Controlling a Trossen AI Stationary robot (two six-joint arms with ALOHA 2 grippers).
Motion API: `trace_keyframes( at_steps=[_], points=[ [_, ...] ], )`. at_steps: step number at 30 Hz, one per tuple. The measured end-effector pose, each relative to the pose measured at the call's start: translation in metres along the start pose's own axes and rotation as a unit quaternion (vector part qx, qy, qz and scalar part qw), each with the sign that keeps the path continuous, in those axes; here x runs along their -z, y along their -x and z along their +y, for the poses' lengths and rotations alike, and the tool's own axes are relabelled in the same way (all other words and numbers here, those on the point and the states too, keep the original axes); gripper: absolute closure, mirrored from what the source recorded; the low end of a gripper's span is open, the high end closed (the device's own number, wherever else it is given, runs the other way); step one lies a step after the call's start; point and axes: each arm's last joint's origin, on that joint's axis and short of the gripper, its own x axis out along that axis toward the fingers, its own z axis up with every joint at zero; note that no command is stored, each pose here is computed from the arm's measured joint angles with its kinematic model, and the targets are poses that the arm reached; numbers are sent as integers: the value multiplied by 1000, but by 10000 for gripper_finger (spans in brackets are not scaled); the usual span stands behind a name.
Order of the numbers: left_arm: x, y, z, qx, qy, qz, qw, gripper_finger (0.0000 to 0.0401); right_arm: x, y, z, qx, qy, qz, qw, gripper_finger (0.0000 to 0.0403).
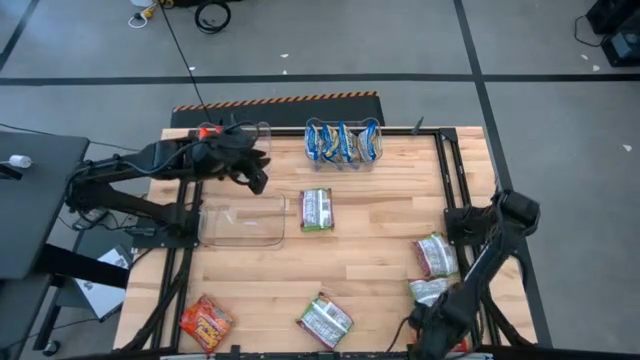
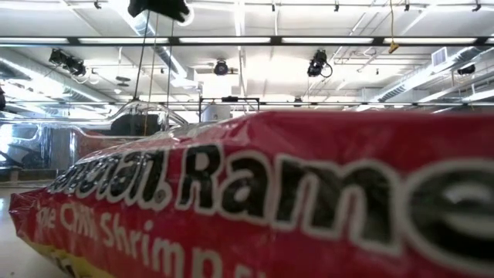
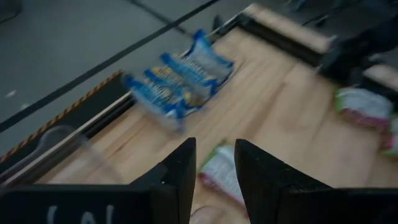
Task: Sort Maruchan noodles
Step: Put the orange noodle pack into the top left transparent bin
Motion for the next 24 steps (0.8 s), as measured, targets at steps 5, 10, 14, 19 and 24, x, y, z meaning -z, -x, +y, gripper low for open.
trace_keyframes(
  at_steps=[5, 10, 14, 19, 24],
  points=[
    [-4, 5, -12, 37, 7, -34, 999, 284, -23, -8, 9, 4, -35, -25, 999, 396],
    [0, 9, -19, 53, -6, -27, 998, 284, -53, 9, 15, -24, -67, -92, 993, 396],
    [5, 13, -27, 70, -5, -25, 997, 284, -86, 38, 17, -58, -72, -181, 979, 396],
    [12, 22, -40, 66, -12, -38, 997, 284, -137, 72, 16, -67, -39, -302, 950, 395],
    [25, 26, -60, 77, -46, -33, 995, 284, -150, 109, 9, -71, 41, -360, 929, 395]
  ],
)
